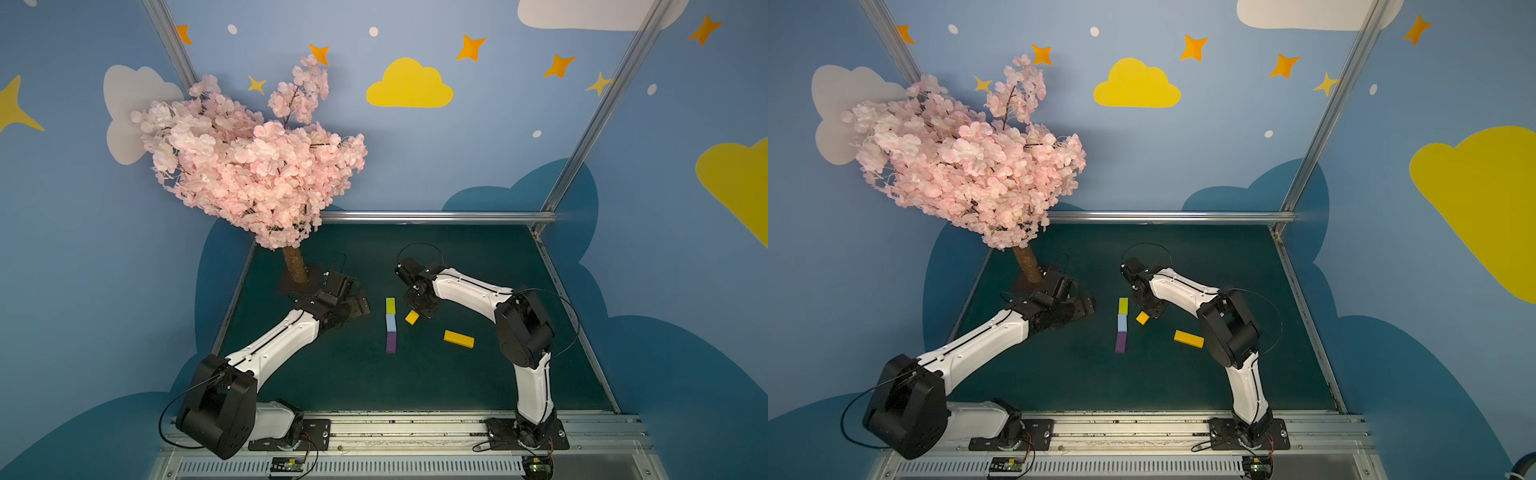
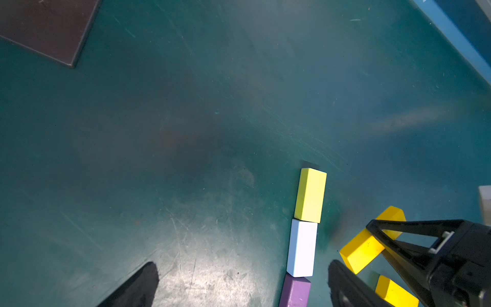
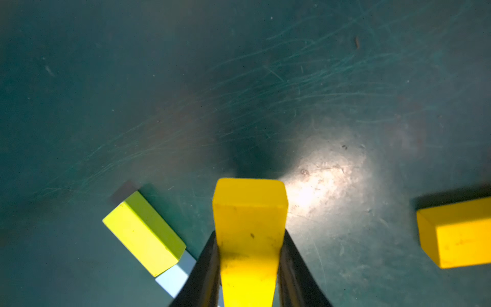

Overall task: Assemble the letter k with building blocks
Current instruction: Assemble the building block at the center of the board.

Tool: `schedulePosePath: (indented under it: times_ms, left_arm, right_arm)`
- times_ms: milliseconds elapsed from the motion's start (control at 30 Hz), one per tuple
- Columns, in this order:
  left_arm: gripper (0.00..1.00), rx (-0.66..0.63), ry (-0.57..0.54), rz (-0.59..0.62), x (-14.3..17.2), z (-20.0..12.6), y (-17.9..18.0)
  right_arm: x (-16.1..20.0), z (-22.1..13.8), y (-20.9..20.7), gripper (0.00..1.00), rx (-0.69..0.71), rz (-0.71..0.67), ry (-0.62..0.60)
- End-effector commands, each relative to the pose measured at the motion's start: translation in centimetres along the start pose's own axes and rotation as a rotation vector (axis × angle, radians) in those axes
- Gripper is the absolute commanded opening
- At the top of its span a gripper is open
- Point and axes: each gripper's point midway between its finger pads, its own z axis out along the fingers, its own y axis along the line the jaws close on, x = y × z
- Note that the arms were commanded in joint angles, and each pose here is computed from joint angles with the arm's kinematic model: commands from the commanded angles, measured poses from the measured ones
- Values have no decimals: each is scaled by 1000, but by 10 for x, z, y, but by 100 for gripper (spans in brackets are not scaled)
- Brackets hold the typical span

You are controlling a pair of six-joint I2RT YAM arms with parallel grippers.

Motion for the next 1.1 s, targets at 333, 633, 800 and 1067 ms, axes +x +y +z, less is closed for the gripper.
schedulePosePath:
  times_ms: [333,633,800,1067]
  left_arm:
    - [100,-20,-1,5,2,-3,7]
    - [100,-23,-3,5,2,-4,8]
    - [100,-22,-1,4,2,-3,7]
    - [100,-26,-1,4,3,-3,8]
  right_arm:
    - [11,-3,16,0,-39,95,27]
    - [16,9,10,0,-46,102,19]
    - [27,21,3,0,-6,128,63]
    - [25,19,6,19,-8,120,65]
